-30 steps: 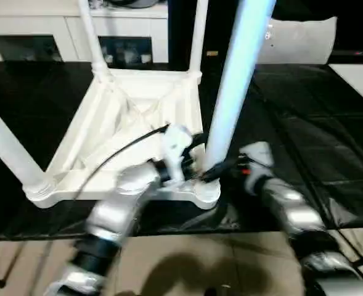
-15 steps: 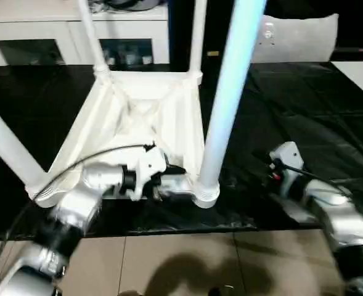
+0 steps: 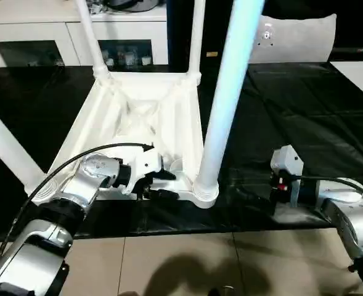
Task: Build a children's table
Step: Rotate leg to tighten
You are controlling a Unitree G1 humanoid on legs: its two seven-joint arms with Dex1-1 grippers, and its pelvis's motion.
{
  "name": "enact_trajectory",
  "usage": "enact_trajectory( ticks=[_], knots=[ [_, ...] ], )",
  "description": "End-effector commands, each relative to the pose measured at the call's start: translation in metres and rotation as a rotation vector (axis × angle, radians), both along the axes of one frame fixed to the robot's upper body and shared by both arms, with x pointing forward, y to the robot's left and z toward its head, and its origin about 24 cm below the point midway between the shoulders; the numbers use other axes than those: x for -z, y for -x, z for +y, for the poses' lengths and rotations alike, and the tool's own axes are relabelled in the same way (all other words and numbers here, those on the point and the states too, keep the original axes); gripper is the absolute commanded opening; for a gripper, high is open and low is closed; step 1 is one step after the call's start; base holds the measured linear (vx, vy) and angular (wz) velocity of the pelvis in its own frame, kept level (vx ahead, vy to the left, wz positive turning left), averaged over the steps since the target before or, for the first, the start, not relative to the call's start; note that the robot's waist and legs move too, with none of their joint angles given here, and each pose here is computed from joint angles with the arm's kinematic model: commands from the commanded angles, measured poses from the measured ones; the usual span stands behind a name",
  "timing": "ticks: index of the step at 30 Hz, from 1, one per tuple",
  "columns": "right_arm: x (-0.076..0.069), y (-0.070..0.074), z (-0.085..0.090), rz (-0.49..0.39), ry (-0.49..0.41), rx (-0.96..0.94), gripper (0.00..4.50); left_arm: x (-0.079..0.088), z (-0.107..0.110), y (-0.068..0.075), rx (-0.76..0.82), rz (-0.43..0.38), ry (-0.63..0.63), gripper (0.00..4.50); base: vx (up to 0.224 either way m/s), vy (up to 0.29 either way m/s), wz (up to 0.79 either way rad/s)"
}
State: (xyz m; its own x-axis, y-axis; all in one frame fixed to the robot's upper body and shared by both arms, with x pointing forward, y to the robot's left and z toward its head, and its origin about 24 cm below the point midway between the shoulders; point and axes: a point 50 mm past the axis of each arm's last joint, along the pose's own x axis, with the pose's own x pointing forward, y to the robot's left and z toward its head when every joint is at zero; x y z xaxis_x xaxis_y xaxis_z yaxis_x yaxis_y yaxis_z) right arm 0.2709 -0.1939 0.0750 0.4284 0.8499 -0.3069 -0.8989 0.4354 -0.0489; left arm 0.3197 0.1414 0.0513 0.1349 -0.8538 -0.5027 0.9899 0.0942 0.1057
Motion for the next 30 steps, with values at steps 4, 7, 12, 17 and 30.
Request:
enact_trajectory(
  ticks=[4,7,12,17,30],
  knots=[
    [-0.003,0.001,0.005,0.014,0.0,-0.047,4.5,0.003,-0.004,-0.003,0.007,-0.006,-0.006,1.81,0.0,0.0,0.0],
    [-0.002,0.002,0.007,0.024,0.002,-0.057,4.5,0.004,-0.006,-0.003,0.019,0.011,0.016,1.49,0.0,0.0,0.0],
    [-0.002,0.004,0.011,0.033,-0.001,-0.069,4.5,0.008,-0.006,-0.001,0.054,0.034,-0.003,1.07,0.0,0.0,0.0],
    [-0.002,0.002,0.013,0.036,0.0,-0.085,4.5,0.009,-0.004,-0.001,0.081,0.046,-0.038,0.73,0.0,0.0,0.0],
    [-0.001,0.0,0.018,0.033,0.003,-0.104,4.5,0.012,0.0,0.001,0.152,0.047,-0.116,0.07,0.0,0.0,0.0]
  ],
)
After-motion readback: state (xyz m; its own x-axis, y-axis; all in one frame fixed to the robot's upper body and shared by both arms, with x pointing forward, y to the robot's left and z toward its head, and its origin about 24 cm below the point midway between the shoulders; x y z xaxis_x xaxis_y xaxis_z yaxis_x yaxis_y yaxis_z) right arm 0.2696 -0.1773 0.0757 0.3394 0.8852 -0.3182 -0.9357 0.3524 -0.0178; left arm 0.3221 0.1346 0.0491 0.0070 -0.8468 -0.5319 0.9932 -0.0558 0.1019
